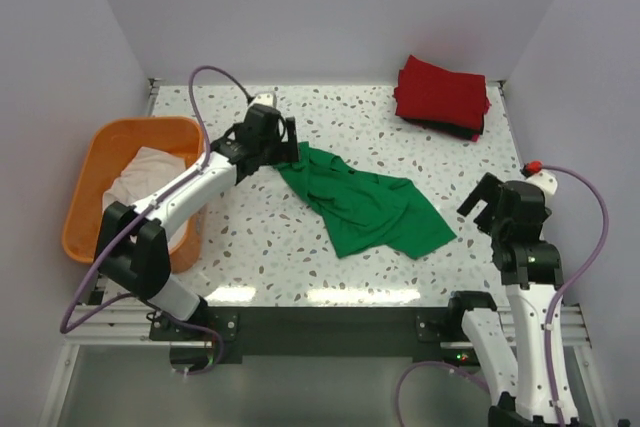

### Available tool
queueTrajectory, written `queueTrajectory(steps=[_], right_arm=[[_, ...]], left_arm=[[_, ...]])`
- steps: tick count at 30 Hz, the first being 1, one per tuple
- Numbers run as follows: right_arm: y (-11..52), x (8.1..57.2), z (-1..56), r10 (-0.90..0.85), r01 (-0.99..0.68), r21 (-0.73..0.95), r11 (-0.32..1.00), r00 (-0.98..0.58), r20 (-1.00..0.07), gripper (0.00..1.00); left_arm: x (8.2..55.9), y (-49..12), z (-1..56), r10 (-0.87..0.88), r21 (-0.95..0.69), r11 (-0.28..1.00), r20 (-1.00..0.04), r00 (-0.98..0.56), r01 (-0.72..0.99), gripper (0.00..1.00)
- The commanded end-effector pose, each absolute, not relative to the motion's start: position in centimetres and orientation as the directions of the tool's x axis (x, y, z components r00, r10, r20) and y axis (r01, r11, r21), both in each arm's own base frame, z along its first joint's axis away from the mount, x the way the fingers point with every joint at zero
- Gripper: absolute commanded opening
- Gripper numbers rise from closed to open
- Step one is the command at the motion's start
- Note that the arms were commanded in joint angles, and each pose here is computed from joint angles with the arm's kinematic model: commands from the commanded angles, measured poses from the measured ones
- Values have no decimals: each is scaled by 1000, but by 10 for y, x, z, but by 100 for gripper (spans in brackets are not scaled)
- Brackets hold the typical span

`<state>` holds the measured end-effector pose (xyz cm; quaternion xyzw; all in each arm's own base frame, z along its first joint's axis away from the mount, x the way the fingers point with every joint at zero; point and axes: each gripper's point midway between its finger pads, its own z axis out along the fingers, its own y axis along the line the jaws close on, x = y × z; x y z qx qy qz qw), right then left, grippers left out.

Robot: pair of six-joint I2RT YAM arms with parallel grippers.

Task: Fold and stack the t-shirts
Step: Move the tshirt to the center of the board, then flatten the tshirt out

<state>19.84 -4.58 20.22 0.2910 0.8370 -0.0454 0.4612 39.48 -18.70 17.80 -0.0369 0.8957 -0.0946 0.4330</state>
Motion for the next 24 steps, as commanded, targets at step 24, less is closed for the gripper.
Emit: queueTrajectory(steps=[24], right_arm=[[65, 220, 88, 407, 313, 262, 913, -745, -528, 99]], left_arm=[[445, -191, 103, -86, -127, 992, -692, -717, 4, 74]])
